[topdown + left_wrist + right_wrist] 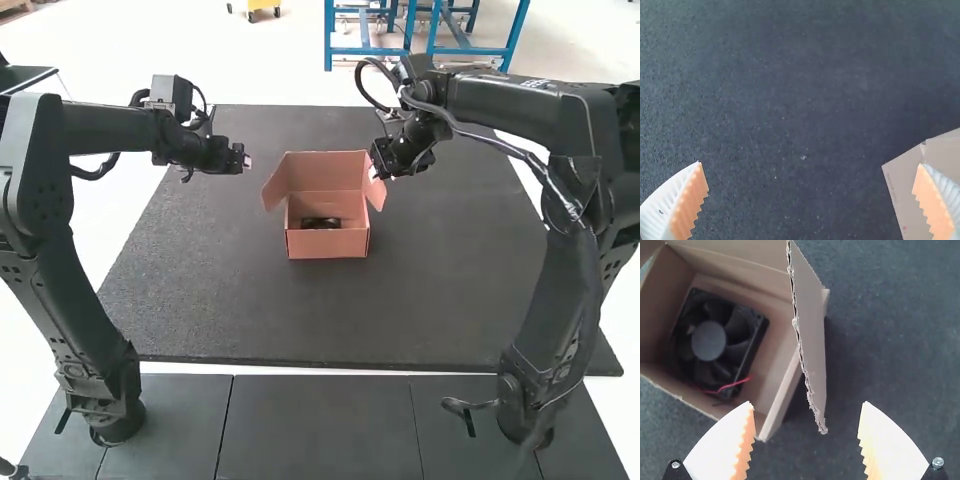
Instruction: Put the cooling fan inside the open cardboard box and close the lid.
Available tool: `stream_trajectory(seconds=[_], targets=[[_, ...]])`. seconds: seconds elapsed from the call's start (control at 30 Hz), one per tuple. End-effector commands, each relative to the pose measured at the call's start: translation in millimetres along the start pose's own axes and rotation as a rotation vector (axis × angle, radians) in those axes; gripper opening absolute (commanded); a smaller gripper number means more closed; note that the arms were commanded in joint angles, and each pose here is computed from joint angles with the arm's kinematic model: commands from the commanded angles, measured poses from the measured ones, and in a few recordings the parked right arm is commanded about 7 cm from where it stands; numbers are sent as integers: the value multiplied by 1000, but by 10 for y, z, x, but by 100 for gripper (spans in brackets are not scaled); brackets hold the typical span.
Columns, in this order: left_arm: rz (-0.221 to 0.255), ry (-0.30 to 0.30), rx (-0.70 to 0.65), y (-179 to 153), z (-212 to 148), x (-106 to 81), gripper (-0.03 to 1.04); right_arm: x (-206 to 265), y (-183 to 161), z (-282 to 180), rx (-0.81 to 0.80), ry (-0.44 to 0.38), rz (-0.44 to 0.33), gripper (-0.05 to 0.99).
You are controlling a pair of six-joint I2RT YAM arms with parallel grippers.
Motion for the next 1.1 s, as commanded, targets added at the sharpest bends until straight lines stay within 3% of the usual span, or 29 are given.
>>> stream_trajectory(seconds=[0.0,0.27,0.5,0.83,0.97,1.07], targets=[[27,17,-26,129,-14,29,96,-7,86,0,-15,18,-6,43],[70,-21,18,130,61,-93,96,1,85,53,-1,32,-6,38],[98,-140,75,64,120,-295,96,8,78,85,10,43,-4,31],[99,-174,74,62,120,-328,96,26,95,136,22,66,-6,17],[100,-179,67,82,114,-331,96,40,103,138,22,82,-8,3],[111,-183,57,117,100,-333,96,50,114,133,21,93,-8,0]])
Point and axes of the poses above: each hand's point on the last joint's axis, 136 mm out from that joint toward the fingers, its own z axis out along the fingers, its own x axis along the line the jaws close on, y = z × x, the point moved 9 cm from there along -z, back along the fingers, and after that the axes turned 11 degrees about z, right-handed, at the moved point
